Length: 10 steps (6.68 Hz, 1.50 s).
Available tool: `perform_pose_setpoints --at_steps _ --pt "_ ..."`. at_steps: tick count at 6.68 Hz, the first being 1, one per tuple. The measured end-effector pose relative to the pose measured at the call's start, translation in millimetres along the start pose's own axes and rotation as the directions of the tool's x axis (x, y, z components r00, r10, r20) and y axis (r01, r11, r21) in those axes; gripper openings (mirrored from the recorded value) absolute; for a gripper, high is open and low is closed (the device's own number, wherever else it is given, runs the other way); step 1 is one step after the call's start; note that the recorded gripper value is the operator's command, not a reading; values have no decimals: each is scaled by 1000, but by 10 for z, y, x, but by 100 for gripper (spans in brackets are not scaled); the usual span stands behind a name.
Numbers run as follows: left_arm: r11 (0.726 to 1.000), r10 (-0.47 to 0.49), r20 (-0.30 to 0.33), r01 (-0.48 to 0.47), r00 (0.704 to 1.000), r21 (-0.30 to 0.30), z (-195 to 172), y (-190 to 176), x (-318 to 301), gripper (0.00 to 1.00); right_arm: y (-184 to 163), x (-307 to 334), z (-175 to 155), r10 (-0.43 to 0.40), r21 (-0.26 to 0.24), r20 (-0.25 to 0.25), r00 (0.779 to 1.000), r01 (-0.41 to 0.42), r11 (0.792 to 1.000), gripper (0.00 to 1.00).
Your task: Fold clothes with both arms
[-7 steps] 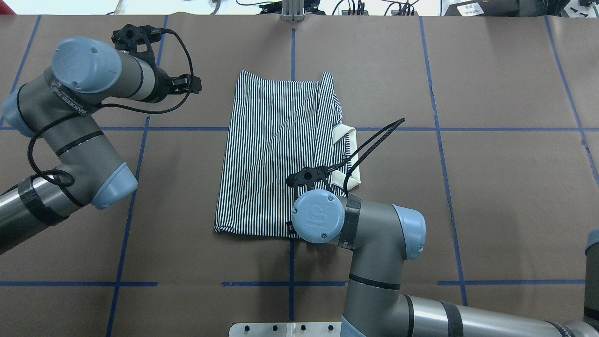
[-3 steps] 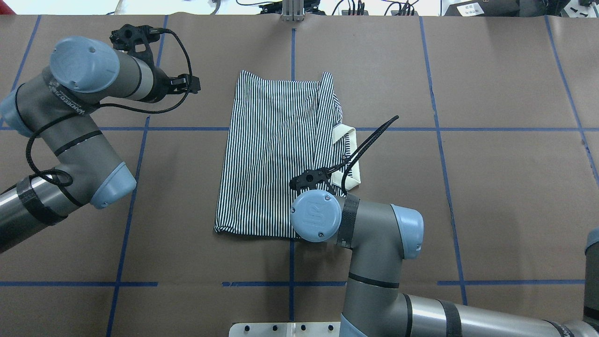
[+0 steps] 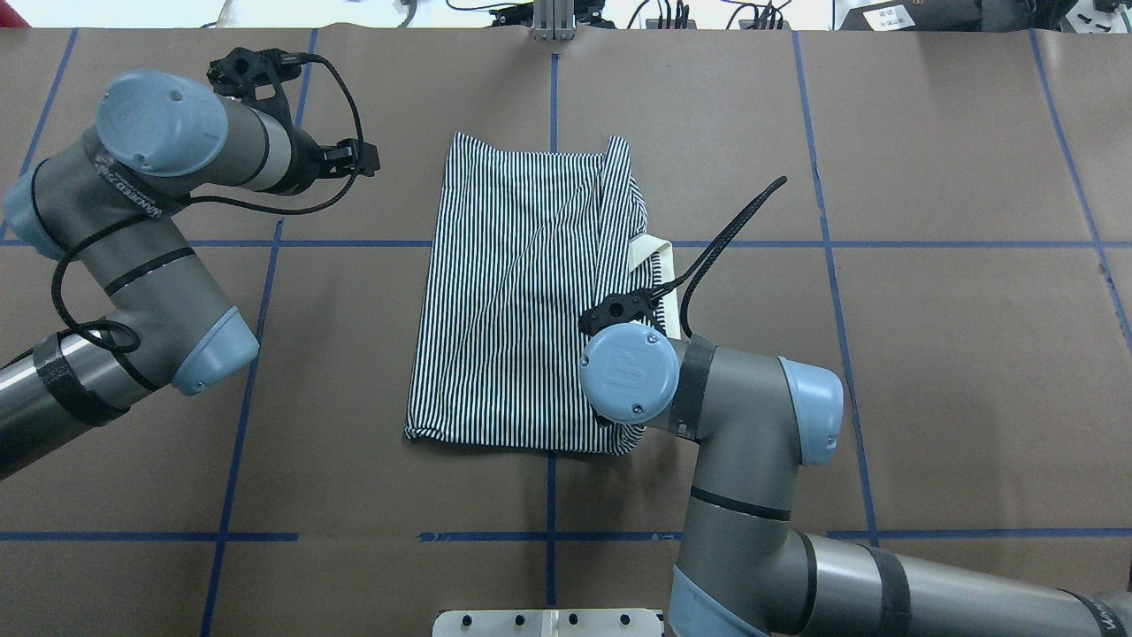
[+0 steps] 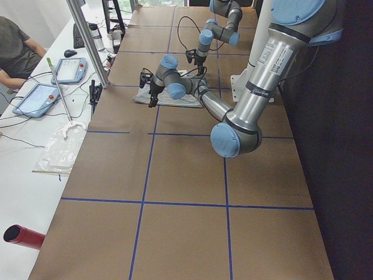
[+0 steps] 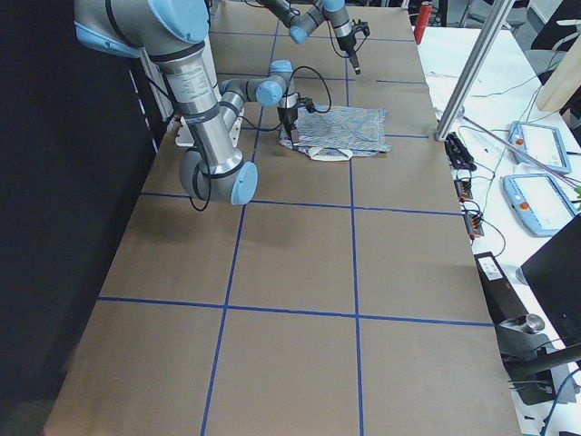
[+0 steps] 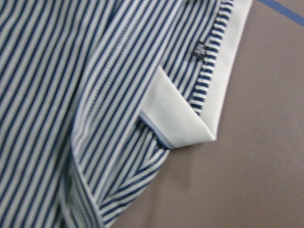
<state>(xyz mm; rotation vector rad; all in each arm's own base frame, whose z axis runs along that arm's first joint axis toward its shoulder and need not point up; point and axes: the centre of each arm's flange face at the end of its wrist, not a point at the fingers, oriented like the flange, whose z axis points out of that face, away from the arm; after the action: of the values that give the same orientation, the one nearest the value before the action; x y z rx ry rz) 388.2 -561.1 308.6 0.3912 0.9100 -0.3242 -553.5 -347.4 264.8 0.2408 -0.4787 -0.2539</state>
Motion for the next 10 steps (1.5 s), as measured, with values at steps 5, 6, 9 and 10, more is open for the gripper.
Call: perform_pose_setpoints --at_steps 5,6,9,10 --pt "1000 8 -14 -8 1000 9 -55 -48 12 100 -267 546 -409 -7 70 88 996 1 998 100" --pt "1000 11 -14 -11 1000 9 -60 -51 16 100 -433 317 -430 -3 98 142 990 -11 995 100" --pt "1000 12 -16 -12 1000 12 -90 -70 21 100 -374 -158 -262 14 72 245 969 -33 997 84" --pt "1000 12 -17 -11 1000 14 -112 -83 24 100 -308 -185 -235 50 23 270 962 -58 998 84"
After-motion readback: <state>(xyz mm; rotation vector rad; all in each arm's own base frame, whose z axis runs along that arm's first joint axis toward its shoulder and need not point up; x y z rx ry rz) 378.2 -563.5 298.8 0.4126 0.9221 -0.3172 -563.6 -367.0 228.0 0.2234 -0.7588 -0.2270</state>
